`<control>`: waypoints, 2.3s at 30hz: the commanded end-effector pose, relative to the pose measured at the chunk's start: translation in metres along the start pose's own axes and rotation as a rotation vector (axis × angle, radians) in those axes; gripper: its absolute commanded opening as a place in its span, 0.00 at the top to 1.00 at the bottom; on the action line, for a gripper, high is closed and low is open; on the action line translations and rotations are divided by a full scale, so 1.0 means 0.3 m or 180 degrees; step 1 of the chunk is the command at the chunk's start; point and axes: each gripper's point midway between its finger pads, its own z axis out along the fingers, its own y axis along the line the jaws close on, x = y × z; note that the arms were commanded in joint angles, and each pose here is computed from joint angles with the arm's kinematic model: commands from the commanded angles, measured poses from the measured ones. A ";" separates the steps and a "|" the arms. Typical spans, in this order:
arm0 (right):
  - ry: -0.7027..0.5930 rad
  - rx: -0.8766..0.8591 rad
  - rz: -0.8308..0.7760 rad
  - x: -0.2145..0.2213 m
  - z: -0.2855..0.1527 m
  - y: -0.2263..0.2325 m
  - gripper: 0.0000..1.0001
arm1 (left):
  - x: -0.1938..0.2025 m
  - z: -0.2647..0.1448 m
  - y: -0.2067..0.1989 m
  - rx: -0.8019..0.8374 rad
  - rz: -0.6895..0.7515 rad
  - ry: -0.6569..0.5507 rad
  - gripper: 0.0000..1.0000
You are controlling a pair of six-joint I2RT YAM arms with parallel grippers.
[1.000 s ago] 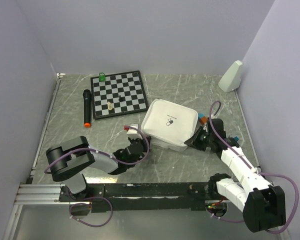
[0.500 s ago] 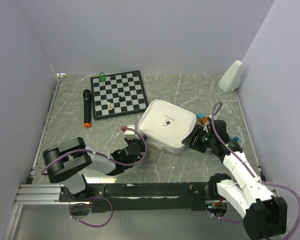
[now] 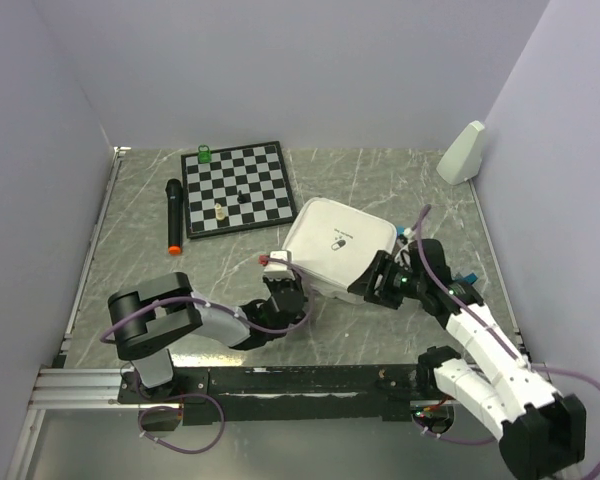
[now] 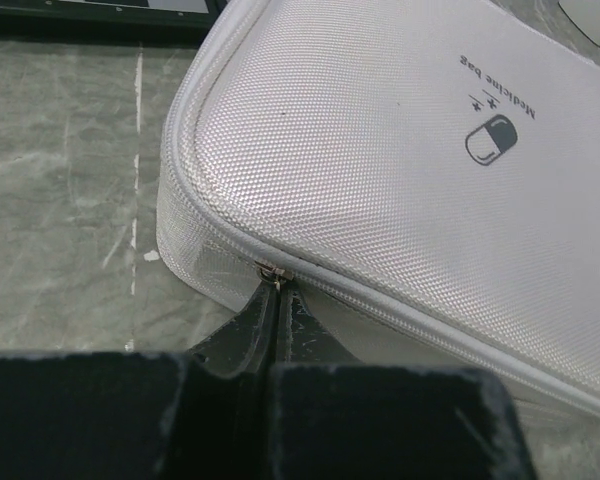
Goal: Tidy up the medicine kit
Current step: Zip the medicine box at the center of the board, then adjust the medicine box at the center of the board.
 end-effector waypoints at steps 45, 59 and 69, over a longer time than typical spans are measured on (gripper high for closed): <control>-0.1091 0.0417 0.1268 -0.194 0.077 -0.171 0.36 | 0.283 -0.184 -0.273 0.1134 0.0753 0.0674 0.99; -0.1151 0.0539 0.1252 -0.192 0.065 -0.216 1.00 | 0.241 -0.178 -0.189 0.0842 0.0735 0.0590 0.99; -0.1115 0.0640 0.1253 -0.176 0.068 -0.249 1.00 | 0.184 -0.216 -0.033 0.0500 0.0558 0.0535 0.99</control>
